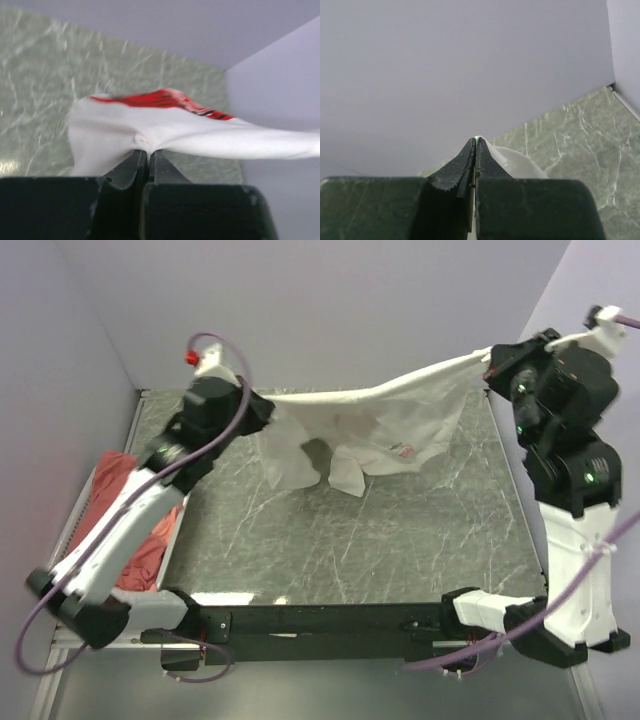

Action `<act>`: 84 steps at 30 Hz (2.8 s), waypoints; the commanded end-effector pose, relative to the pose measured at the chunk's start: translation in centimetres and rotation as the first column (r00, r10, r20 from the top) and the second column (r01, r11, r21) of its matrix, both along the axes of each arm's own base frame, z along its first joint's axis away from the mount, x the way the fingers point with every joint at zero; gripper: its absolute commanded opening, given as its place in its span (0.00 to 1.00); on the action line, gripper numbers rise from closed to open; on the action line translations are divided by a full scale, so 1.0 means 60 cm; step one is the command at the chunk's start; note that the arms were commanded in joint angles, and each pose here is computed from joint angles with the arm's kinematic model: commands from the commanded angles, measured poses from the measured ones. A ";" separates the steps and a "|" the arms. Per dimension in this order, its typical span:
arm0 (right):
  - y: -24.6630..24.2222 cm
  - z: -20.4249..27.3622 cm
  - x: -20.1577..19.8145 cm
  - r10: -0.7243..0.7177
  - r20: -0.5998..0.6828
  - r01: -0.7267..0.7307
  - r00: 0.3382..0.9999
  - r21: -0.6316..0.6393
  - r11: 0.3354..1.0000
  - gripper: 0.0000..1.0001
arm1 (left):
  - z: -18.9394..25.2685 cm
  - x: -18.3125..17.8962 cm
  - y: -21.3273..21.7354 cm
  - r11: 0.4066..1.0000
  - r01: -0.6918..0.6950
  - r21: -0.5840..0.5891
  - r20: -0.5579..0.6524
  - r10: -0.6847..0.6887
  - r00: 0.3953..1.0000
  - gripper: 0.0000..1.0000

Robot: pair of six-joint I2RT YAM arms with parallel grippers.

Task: Fold and stack the t-shirts
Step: Flatten the tshirt out

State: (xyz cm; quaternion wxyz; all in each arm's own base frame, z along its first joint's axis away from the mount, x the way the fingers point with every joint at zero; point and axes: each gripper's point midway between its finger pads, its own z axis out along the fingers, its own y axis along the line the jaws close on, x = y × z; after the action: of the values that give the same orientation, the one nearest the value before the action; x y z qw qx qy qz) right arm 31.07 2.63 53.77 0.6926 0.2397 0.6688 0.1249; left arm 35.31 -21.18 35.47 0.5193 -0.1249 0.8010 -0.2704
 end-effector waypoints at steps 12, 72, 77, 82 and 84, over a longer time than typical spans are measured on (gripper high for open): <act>-0.061 0.190 -0.207 -0.040 0.436 0.013 0.899 0.064 0.998 0.00 | 0.332 -0.117 0.078 0.995 0.070 -0.068 0.497 -0.028 0.867 0.00; -0.016 -0.576 -0.049 -0.047 -0.468 0.112 0.883 0.113 0.987 0.06 | -0.454 -0.165 0.201 0.837 -0.530 0.135 -0.608 0.492 0.623 0.54; -0.009 -0.574 -0.040 -0.026 -0.473 0.090 0.881 0.113 0.989 0.06 | -0.472 -0.176 0.192 0.823 -0.555 0.121 -0.628 0.497 0.599 0.54; -0.008 -0.581 -0.037 -0.024 -0.481 0.084 0.876 0.105 0.991 0.05 | -0.495 -0.184 0.192 0.814 -0.559 0.159 -0.634 0.518 0.574 0.50; -0.007 -0.584 -0.036 -0.021 -0.481 0.081 0.876 0.104 0.991 0.05 | -0.497 -0.173 0.185 0.818 -0.559 0.135 -0.628 0.507 0.590 0.50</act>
State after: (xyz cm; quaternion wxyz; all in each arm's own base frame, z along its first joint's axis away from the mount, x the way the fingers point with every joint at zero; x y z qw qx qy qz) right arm 27.71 2.22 16.44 0.4623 0.3249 0.8220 0.0710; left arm 24.30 -10.22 6.01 0.2525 -0.4474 0.8547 -0.0746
